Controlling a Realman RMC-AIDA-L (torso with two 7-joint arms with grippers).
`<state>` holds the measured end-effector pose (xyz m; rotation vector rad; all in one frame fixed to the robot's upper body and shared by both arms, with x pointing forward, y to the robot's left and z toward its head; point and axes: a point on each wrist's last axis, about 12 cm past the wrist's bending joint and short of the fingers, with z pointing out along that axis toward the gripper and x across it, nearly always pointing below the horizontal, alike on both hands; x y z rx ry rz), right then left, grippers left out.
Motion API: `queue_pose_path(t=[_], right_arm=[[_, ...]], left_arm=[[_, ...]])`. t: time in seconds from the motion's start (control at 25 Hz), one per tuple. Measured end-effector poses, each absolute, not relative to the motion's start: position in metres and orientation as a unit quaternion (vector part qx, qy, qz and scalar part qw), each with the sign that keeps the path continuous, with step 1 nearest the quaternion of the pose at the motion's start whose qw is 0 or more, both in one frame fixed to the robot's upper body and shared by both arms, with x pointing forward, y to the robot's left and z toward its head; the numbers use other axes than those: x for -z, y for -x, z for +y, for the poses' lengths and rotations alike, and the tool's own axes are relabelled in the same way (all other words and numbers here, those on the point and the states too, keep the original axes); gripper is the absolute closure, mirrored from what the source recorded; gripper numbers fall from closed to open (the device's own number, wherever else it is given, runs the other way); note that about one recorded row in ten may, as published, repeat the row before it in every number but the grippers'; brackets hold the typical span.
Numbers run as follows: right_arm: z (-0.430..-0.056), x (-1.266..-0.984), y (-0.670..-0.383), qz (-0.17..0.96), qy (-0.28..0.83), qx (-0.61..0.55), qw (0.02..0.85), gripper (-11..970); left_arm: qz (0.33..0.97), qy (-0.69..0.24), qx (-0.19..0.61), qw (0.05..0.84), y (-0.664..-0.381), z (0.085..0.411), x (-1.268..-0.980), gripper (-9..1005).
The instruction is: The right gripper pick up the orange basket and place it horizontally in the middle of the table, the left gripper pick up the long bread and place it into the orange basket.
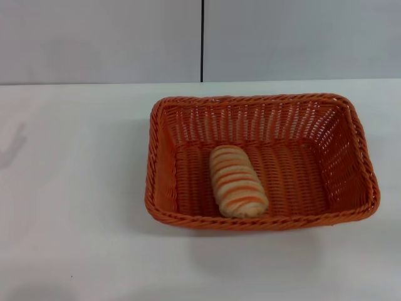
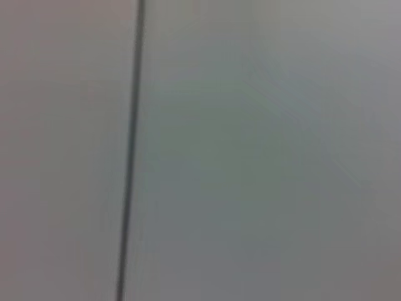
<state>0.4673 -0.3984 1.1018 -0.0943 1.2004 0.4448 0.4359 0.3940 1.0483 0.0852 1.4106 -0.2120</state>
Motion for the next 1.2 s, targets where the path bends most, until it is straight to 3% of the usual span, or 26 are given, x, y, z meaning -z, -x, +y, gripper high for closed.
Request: queue_pose_path(t=[0.6, 1.2], right_arm=[[-0.393, -1.095, -0.478, 0.554, 0.021, -0.193, 0.81, 223], [-0.404, -1.085, -0.46, 0.541, -0.037, -0.163, 0.824, 223]], left_arm=[[0.639, -0.03, 0.054, 0.766, -0.438, 0.394, -1.043, 191], [0.632, -0.016, 0.054, 0.773, -0.446, 0.39, -1.042, 191]])
